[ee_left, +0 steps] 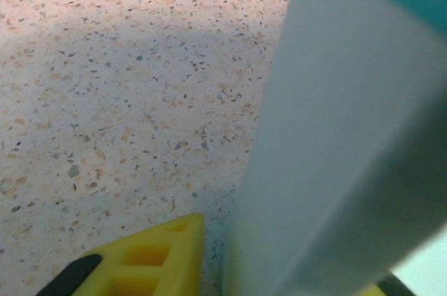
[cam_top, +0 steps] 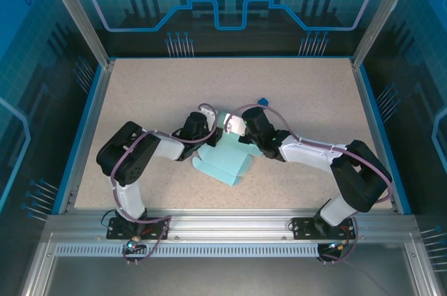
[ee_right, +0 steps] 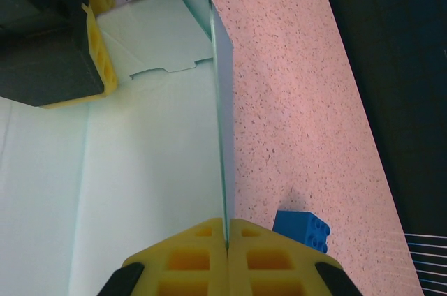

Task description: Fold the paper box

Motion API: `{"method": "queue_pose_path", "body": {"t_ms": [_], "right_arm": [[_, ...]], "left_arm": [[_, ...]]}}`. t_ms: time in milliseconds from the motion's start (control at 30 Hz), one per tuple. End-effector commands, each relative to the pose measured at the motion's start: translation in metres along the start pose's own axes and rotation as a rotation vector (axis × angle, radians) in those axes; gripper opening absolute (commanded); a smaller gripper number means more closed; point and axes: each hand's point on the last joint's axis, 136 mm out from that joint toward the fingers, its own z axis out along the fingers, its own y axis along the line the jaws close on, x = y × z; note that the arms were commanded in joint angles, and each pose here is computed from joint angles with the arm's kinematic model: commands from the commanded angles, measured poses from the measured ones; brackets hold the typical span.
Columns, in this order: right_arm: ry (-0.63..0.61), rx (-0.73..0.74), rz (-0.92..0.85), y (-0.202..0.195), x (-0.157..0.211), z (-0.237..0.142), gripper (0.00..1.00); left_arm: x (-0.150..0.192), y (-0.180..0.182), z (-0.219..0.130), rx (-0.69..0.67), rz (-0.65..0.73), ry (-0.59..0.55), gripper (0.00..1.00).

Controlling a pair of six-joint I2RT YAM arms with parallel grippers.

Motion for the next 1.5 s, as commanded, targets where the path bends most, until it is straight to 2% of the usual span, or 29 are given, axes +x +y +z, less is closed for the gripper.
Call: {"method": "queue_pose_path", "body": {"t_ms": [0, 200, 433, 500, 633, 733, 900, 1133, 1333, 1467], "right_arm": [[-0.013, 0.001, 0.017, -0.002, -0.005, -0.002, 0.0], [-0.008, -0.01, 0.018, 0.005, -0.007, -0.003, 0.0], [-0.006, -0.009, 0.013, 0.017, -0.012, -0.005, 0.0], [-0.002, 0.001, 0.01, 0.017, -0.01, -0.005, 0.0], [0.02, 0.038, 0.003, 0.011, -0.003, -0.003, 0.0], [0.028, 0.055, 0.0, 0.006, 0.0, -0.002, 0.0], [0.036, 0.061, -0.009, 0.003, 0.003, -0.001, 0.0], [0.049, 0.06, -0.022, 0.003, 0.006, 0.001, 0.0], [0.051, 0.057, -0.024, 0.003, 0.006, 0.001, 0.0], [0.048, 0.059, -0.027, 0.001, 0.005, 0.0, 0.0]], "left_arm": [[0.007, 0.019, 0.005, -0.071, -0.022, 0.013, 0.21], [-0.009, 0.032, 0.004, -0.164, -0.1, -0.037, 0.03], [-0.008, 0.055, 0.004, -0.341, -0.155, -0.039, 0.0], [-0.009, 0.051, 0.006, -0.321, -0.16, -0.036, 0.0], [-0.018, 0.029, 0.008, -0.184, -0.146, -0.062, 0.0], [-0.025, 0.017, 0.005, -0.094, -0.141, -0.079, 0.1], [-0.034, 0.007, -0.003, -0.03, -0.116, -0.095, 0.28], [-0.048, 0.002, -0.014, -0.006, -0.082, -0.117, 0.41], [-0.057, 0.0, -0.018, 0.004, -0.06, -0.125, 0.47], [-0.059, 0.002, -0.016, -0.008, -0.036, -0.128, 0.39]]}}
